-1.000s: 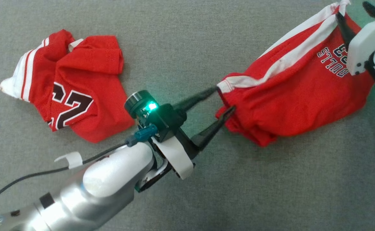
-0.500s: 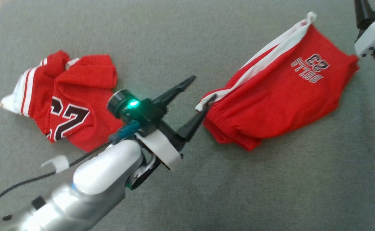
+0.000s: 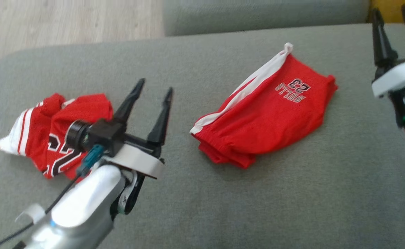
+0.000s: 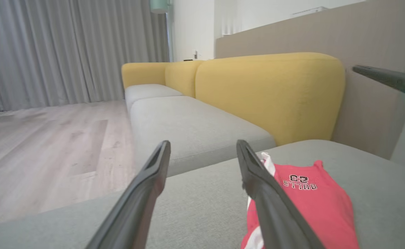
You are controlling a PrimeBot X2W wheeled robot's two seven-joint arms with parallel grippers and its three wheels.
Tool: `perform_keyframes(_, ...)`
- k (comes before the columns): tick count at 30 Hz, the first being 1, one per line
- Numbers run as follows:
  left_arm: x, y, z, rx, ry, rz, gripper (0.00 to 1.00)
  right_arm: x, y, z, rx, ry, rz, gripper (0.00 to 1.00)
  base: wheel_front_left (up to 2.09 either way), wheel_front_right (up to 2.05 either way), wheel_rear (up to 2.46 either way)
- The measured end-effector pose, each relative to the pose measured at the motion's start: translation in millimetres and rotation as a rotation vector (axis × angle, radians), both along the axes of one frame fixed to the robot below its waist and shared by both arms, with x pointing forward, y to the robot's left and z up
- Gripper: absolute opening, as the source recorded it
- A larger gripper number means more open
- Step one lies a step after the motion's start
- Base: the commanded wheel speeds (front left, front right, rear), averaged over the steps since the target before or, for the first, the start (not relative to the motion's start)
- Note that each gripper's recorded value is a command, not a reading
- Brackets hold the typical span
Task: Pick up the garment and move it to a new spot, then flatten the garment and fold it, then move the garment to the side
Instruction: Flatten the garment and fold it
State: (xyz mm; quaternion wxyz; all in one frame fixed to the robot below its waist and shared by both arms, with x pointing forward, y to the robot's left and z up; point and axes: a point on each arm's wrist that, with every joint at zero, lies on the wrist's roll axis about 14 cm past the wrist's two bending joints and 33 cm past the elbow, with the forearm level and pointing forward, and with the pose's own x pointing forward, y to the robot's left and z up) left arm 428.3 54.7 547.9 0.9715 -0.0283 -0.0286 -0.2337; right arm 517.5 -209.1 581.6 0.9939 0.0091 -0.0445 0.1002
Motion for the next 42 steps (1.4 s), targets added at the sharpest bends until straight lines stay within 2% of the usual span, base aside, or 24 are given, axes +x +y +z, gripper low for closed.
perform_keyframes(4,-5,5,6,-0.030,-0.015,0.051,1.00,-21,-5,4,0.018,-0.040,-0.017,1.00,0.00,0.00,0.00)
perform_keyframes(7,-10,11,7,-0.075,-0.008,0.096,1.00,-46,-1,-16,0.032,-0.022,-0.029,1.00,0.00,0.00,0.00)
perform_keyframes(17,-47,18,-33,-0.112,0.081,0.162,1.00,-120,20,-73,0.144,0.044,-0.118,1.00,0.00,0.00,0.00)
perform_keyframes(23,-53,30,-51,-0.155,0.133,0.221,1.00,-139,30,-90,0.141,0.087,-0.128,1.00,0.00,0.00,0.00)
perform_keyframes(31,-46,31,-63,-0.141,0.144,0.207,1.00,-120,33,-88,0.101,0.099,-0.123,1.00,0.00,0.00,0.00)
perform_keyframes(36,-27,35,-65,-0.137,0.137,0.215,1.00,-73,39,-91,0.065,0.174,-0.089,1.00,0.00,0.00,0.00)
perform_keyframes(42,-10,43,-73,-0.155,0.153,0.243,1.00,-17,10,-118,0.018,0.314,-0.125,1.00,0.00,0.00,0.00)
